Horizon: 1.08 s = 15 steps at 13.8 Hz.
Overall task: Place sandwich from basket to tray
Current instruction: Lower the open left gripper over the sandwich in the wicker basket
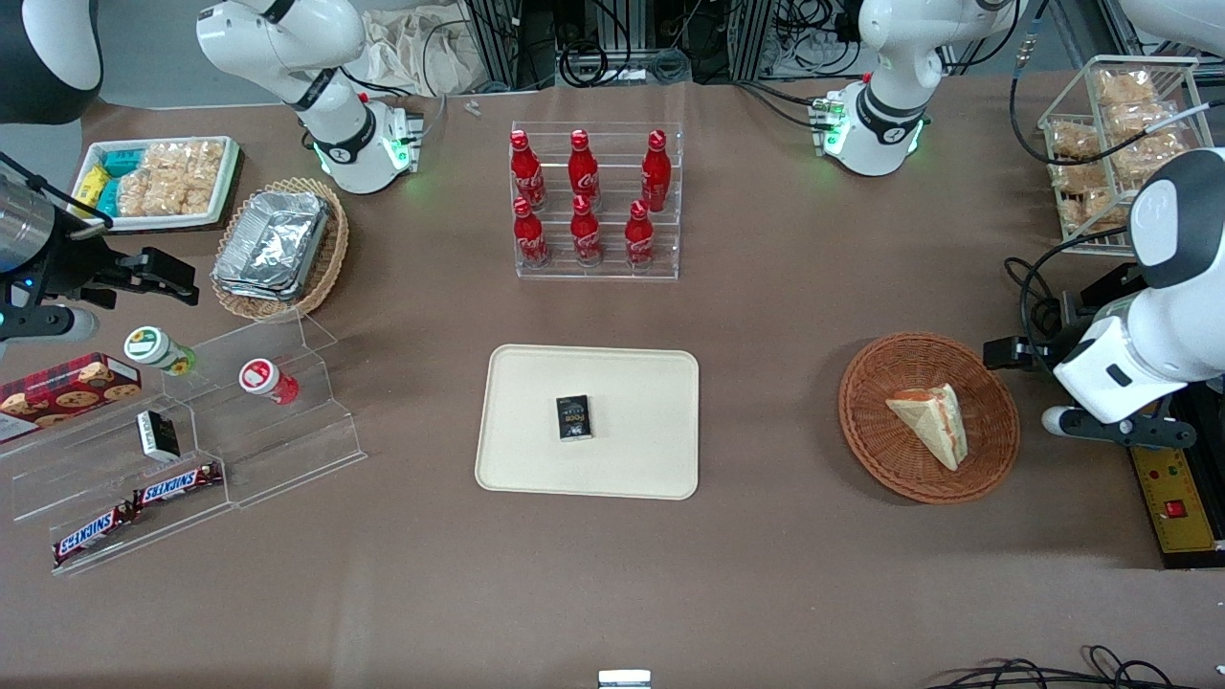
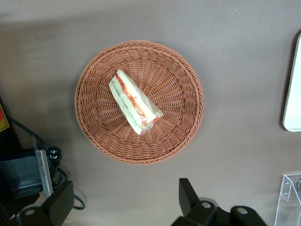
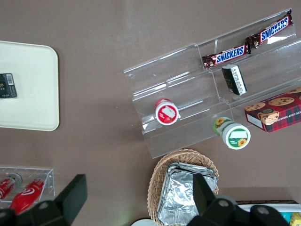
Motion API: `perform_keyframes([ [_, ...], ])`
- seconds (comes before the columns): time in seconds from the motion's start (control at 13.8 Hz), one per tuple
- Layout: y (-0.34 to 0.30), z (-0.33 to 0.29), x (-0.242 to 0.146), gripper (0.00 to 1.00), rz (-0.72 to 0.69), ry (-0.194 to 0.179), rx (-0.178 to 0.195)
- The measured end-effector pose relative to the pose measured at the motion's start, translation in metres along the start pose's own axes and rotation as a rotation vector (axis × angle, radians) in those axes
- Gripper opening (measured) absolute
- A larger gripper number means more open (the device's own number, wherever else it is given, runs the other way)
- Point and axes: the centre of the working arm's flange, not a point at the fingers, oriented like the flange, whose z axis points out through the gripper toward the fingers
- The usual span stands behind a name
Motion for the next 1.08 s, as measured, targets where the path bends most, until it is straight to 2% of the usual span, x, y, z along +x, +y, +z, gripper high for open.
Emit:
perform_keyframes([
  [0.43,-0.003,0.004,0.002,1.00,-0.012,-0.007,-0.001],
  [0.58,-0.004,0.016,0.005,1.00,-0.100,-0.010,0.004],
  [0.8,0.000,0.049,0.010,1.00,-0.281,0.033,0.003],
  [0.94,0.003,0.076,0.005,1.00,-0.336,0.019,0.006],
  [1.08,0.003,0.102,0.002,1.00,-0.372,0.036,0.004],
])
